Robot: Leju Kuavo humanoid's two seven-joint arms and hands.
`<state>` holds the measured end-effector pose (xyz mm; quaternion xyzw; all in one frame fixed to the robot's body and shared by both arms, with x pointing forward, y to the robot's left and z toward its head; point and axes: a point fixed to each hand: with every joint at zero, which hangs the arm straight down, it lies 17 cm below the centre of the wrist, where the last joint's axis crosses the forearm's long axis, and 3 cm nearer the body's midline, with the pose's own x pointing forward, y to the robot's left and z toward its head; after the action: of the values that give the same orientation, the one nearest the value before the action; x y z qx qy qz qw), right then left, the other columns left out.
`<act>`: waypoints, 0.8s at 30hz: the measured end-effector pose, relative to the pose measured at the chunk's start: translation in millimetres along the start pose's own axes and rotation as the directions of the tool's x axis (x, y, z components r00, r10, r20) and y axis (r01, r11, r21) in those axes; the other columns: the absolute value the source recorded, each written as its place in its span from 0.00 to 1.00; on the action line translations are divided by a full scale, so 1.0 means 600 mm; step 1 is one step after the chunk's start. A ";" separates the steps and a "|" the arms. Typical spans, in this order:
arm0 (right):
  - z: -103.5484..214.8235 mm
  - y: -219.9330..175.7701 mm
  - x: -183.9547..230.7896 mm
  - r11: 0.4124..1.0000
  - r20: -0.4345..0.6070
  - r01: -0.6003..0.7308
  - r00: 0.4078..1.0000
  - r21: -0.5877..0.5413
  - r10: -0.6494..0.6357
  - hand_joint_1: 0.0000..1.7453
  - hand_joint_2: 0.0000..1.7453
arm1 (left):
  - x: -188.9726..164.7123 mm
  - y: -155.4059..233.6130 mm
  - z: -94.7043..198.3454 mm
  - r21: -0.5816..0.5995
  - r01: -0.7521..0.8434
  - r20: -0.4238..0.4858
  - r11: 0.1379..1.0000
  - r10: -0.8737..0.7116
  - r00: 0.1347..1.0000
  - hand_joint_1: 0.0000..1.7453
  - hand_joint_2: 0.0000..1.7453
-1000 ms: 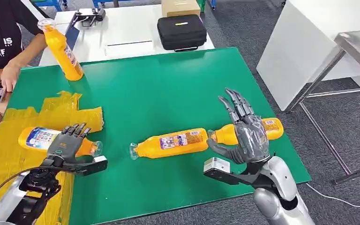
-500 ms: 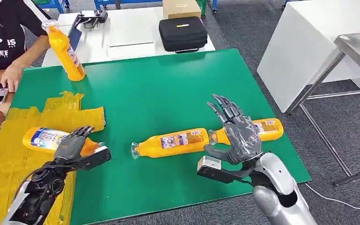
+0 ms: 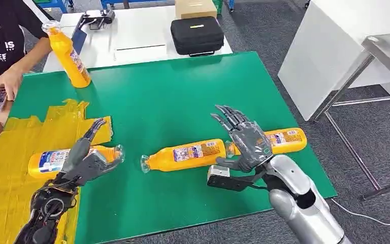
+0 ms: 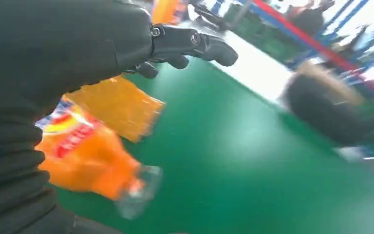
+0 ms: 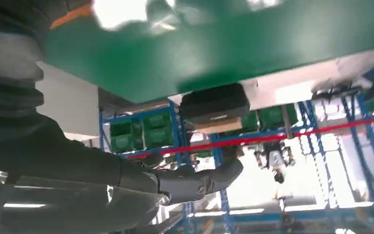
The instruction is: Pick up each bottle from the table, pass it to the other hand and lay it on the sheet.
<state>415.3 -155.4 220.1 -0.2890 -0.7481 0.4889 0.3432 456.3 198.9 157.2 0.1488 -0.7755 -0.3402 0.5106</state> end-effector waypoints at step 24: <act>-0.113 0.201 -0.034 0.902 -0.038 -0.029 0.998 0.430 0.050 0.00 1.00 | 0.188 0.093 0.002 0.127 -0.375 0.296 0.918 0.326 0.898 0.00 1.00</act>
<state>493.1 -92.0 122.7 -0.2334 -0.6077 0.6412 0.4062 413.0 174.5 272.5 0.0043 -0.8793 -0.1874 0.4379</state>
